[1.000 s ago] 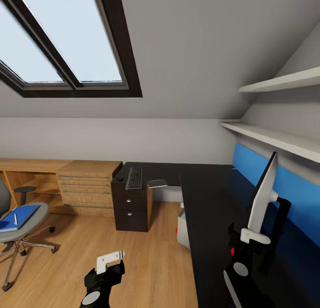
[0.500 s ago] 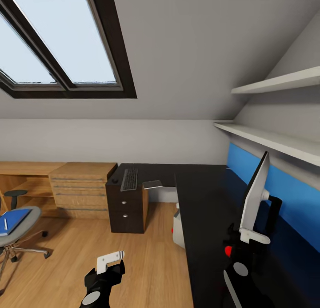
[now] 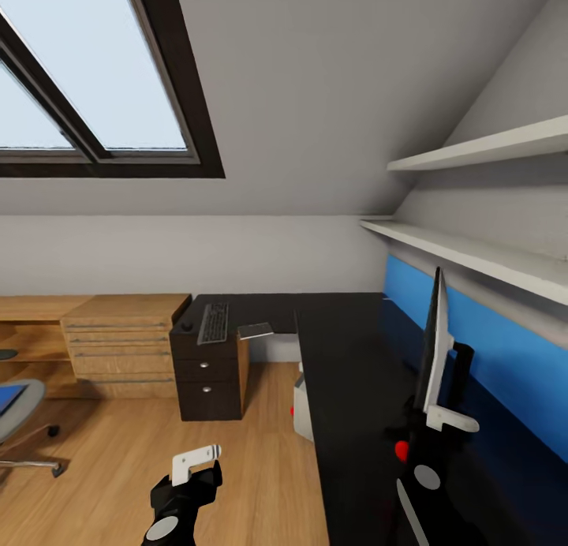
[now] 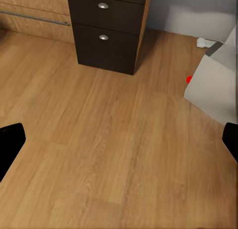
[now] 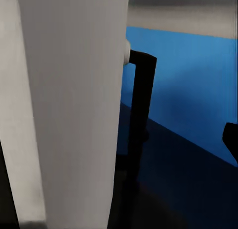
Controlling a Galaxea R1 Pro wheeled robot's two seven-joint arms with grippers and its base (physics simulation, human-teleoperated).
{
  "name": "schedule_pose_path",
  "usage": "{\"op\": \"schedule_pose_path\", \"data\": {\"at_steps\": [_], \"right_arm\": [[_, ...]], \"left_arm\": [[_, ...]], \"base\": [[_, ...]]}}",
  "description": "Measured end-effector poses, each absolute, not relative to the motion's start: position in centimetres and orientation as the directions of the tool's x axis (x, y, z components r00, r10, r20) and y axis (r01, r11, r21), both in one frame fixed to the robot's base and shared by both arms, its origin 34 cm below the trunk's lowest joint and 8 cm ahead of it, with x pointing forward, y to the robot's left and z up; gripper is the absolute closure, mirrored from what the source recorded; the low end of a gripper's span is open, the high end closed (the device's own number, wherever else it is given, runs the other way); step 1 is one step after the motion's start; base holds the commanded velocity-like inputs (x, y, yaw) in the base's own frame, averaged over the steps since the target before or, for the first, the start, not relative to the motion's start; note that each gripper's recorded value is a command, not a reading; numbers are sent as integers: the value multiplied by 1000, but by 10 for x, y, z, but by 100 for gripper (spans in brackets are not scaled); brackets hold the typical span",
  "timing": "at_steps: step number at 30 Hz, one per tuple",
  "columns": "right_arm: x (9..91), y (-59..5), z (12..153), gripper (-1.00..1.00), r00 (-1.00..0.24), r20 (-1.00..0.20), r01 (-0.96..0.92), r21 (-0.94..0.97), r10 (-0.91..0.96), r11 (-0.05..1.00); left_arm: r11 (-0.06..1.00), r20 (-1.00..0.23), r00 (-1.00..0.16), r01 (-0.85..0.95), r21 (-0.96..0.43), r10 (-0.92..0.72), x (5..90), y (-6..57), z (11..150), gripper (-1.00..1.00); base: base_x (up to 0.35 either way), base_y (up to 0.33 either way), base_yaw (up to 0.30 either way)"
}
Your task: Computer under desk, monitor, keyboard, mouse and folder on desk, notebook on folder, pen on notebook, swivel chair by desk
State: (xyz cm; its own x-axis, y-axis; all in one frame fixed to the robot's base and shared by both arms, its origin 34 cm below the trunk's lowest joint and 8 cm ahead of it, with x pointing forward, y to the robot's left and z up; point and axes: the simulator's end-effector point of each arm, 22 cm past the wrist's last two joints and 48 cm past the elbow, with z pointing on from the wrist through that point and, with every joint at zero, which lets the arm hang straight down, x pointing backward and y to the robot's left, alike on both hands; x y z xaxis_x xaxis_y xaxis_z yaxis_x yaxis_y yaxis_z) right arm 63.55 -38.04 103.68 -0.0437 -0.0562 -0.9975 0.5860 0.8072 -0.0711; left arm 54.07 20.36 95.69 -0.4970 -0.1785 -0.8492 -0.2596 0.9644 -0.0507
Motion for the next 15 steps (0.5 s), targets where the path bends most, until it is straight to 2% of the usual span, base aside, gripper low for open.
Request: {"op": "schedule_pose_path", "data": {"at_steps": [10, 15], "right_arm": [[635, -380, 1041, -100, -36, -998, 585, -65, -54, 809], [635, -379, 1043, -100, -32, -998, 584, -62, -53, 809]], "left_arm": [[965, -854, -489, -258, -53, -178, 541, 203, 961, -100], [965, -856, -486, -258, -55, -178, 541, 203, 962, -100]], "base": [[-24, -4, -163], [-101, -222, -106]]}}
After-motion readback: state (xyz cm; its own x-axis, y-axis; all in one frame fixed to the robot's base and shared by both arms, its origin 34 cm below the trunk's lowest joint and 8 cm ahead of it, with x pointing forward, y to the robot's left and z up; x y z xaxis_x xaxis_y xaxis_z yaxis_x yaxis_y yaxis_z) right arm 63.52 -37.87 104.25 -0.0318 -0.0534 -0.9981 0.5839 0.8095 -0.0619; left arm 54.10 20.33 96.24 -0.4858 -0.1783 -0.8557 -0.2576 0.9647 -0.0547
